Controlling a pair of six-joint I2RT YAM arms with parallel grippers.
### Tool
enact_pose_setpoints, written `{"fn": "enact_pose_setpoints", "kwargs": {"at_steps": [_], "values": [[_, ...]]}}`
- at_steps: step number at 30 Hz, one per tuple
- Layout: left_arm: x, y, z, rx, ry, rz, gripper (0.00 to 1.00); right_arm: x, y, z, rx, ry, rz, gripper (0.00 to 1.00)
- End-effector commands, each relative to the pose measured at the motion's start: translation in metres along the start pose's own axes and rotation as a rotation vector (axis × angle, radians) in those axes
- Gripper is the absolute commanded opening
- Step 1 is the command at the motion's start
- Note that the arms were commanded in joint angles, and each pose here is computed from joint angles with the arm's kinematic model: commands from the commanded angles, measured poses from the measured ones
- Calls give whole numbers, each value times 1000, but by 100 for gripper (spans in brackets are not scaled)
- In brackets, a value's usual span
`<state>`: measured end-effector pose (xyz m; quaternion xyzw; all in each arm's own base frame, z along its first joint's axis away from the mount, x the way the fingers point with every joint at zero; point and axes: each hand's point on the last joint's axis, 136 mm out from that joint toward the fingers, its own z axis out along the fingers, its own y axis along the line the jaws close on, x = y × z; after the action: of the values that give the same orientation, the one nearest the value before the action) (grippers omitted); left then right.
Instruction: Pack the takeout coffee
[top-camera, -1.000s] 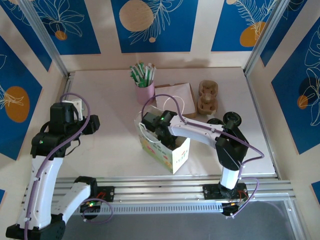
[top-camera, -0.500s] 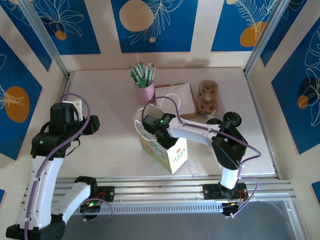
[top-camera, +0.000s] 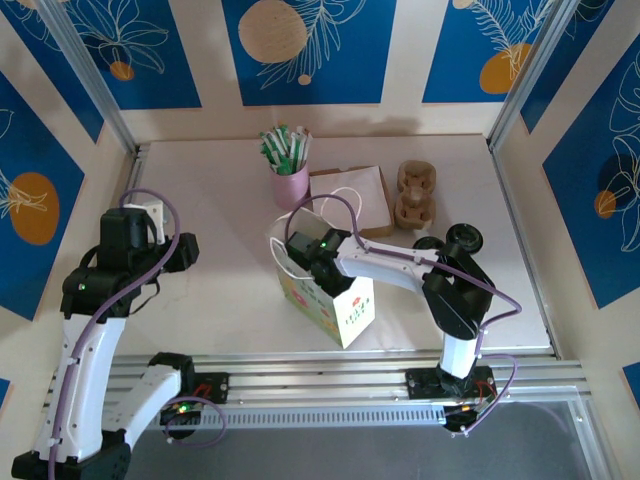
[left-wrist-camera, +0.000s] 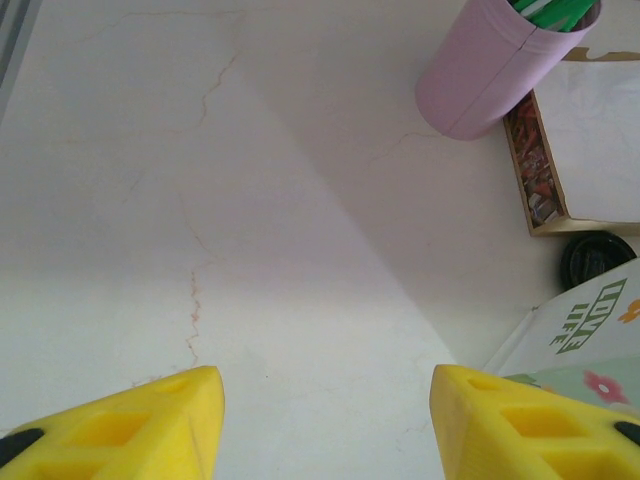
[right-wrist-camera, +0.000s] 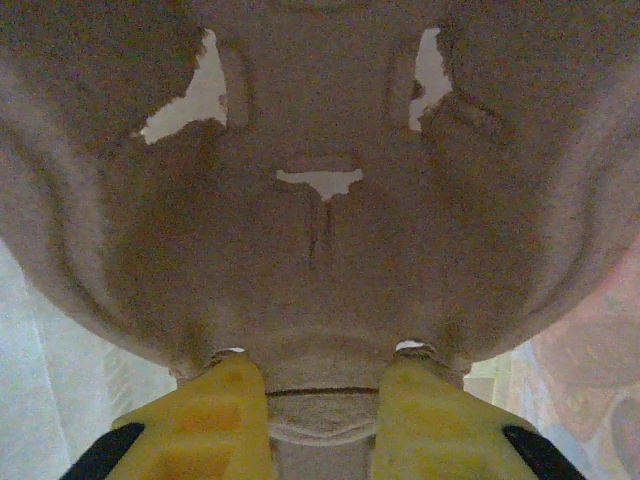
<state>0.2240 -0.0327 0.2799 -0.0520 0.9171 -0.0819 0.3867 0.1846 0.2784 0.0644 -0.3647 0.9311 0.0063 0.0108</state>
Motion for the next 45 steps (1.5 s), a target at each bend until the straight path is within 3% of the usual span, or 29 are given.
{"fn": "enact_pose_setpoints", "kwargs": {"at_steps": [1,11,18,23,34,45], "values": [[5,2,-1,-12,8,24,57,15,-2,8,26,61,22,17],[2,3,-2,-16,5,27,57,-5,-4,-41,50,-89,36,26],[2,3,-2,-19,6,29,57,-7,-7,-45,61,-133,47,33],[2,4,-3,-24,5,30,57,-6,-5,-47,57,-138,41,41],[2,4,-4,-26,4,34,59,-14,-13,-91,78,-234,39,68],[-6,-2,-5,-2,-3,33,62,-24,-15,-185,37,-441,5,83]]}}
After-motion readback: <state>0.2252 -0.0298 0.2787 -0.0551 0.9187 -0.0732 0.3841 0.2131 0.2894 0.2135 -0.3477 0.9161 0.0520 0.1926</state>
